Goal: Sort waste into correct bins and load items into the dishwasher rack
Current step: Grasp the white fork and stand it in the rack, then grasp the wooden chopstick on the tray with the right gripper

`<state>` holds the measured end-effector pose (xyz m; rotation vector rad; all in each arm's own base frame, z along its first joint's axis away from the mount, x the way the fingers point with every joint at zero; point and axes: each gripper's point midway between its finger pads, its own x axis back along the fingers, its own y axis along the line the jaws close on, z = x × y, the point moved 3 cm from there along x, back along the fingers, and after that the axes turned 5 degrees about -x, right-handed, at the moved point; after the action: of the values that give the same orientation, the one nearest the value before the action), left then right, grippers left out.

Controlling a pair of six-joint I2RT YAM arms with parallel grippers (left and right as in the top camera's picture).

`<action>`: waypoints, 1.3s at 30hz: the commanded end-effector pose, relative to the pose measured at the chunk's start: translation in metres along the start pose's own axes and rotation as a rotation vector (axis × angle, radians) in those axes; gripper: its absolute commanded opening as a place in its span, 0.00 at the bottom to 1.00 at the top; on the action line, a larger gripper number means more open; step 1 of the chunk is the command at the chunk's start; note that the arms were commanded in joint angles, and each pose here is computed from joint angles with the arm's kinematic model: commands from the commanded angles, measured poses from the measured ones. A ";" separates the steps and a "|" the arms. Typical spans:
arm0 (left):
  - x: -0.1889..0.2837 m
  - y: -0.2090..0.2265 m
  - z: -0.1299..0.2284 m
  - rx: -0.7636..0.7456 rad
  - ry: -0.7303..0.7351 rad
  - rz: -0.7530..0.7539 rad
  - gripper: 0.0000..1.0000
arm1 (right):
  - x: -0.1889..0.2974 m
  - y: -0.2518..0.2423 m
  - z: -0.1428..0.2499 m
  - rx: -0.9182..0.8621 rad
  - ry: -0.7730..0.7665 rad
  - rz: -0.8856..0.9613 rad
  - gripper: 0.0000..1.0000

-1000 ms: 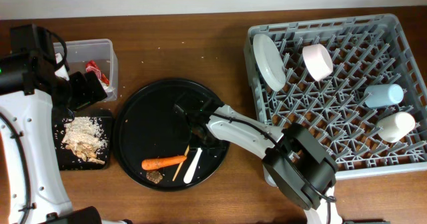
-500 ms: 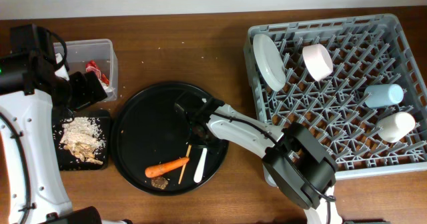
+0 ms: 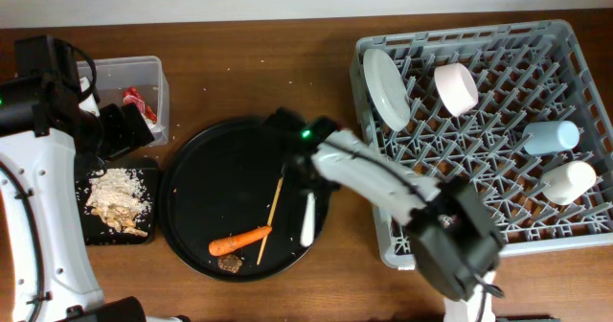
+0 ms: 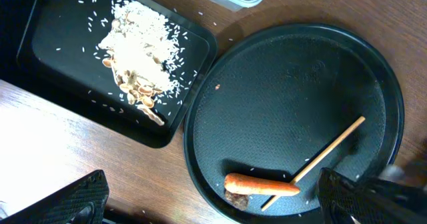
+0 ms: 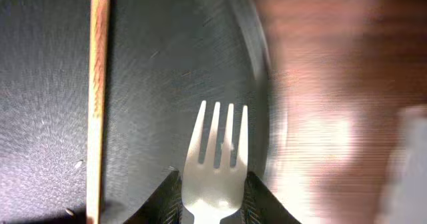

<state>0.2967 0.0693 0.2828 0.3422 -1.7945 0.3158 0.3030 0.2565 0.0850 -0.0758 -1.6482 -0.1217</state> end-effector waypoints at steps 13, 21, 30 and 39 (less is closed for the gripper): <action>0.001 -0.001 0.000 -0.017 -0.004 0.008 0.99 | 0.088 -0.139 -0.044 0.182 -0.041 0.047 0.27; 0.001 -0.001 0.000 -0.017 -0.004 0.009 0.99 | 0.057 -0.153 -0.049 0.243 -0.033 0.051 0.27; 0.001 -0.001 0.001 -0.017 -0.001 0.008 0.99 | 0.063 -0.149 -0.057 0.212 -0.080 0.035 0.52; 0.001 -0.001 0.001 -0.017 -0.002 0.009 0.99 | 0.146 -0.080 -0.046 0.117 -0.193 -0.269 0.58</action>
<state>0.2967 0.0693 0.2828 0.3422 -1.7942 0.3158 0.3373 0.1250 0.2039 0.1016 -1.8287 -0.0811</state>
